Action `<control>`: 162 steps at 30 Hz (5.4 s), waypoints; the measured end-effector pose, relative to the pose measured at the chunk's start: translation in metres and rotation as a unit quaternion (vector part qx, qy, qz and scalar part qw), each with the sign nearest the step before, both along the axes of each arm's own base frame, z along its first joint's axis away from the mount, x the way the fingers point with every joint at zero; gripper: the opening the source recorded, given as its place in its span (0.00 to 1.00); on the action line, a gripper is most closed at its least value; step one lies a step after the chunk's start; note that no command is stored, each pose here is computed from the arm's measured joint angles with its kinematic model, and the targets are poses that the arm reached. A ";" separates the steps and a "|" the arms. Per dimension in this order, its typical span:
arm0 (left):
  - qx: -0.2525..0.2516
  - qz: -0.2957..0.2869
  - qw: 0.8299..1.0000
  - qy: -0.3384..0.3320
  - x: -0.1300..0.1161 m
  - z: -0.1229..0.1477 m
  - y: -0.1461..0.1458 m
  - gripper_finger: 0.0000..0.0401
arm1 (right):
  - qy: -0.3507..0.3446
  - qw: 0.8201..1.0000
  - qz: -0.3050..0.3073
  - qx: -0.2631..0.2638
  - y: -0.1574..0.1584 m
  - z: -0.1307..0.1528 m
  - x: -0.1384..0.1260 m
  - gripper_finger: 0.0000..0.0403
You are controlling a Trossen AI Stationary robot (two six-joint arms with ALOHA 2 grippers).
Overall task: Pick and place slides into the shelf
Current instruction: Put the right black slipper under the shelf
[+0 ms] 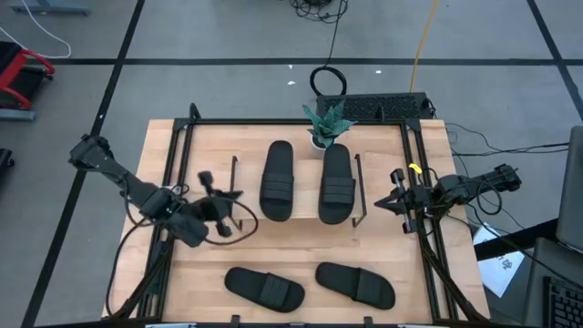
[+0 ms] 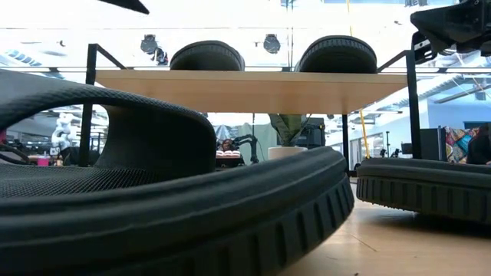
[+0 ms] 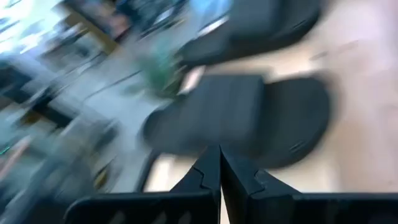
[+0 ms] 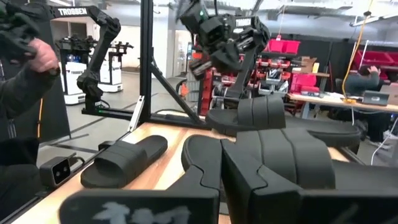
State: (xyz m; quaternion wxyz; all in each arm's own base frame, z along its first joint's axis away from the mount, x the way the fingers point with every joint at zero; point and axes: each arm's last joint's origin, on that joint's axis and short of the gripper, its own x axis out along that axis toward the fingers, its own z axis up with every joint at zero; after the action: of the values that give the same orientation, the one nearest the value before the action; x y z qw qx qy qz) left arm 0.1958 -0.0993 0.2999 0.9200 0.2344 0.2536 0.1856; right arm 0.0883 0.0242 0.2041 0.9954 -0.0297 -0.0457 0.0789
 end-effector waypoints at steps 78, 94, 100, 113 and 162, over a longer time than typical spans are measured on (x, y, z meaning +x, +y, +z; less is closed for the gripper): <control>-0.103 -0.260 0.926 -0.254 -0.093 -0.105 0.091 0.03 | 0.042 0.999 0.001 -0.023 0.005 -0.006 0.015 0.00; -0.104 -0.195 0.939 -0.263 -0.092 -0.105 0.095 0.02 | 0.025 0.995 -0.038 -0.090 0.014 0.014 0.018 0.07; -0.140 -0.186 0.938 -0.256 -0.092 -0.108 0.095 0.05 | 0.088 0.993 0.026 -0.069 0.033 0.044 0.018 0.04; -0.160 -0.179 0.938 -0.249 -0.092 -0.110 0.095 0.03 | 0.257 0.956 0.137 -0.021 0.097 0.037 0.012 0.00; -0.081 -0.193 0.948 -0.239 -0.092 -0.109 0.095 0.03 | 0.354 0.857 -0.021 0.375 0.207 -0.068 -0.008 0.00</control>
State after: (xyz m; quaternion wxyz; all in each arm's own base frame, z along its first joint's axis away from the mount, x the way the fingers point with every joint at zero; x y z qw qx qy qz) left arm 0.1034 -0.0042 0.1913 0.9878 0.1519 -0.0099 0.0334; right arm 0.0801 0.2307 0.1358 0.8817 0.3749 0.2837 0.0402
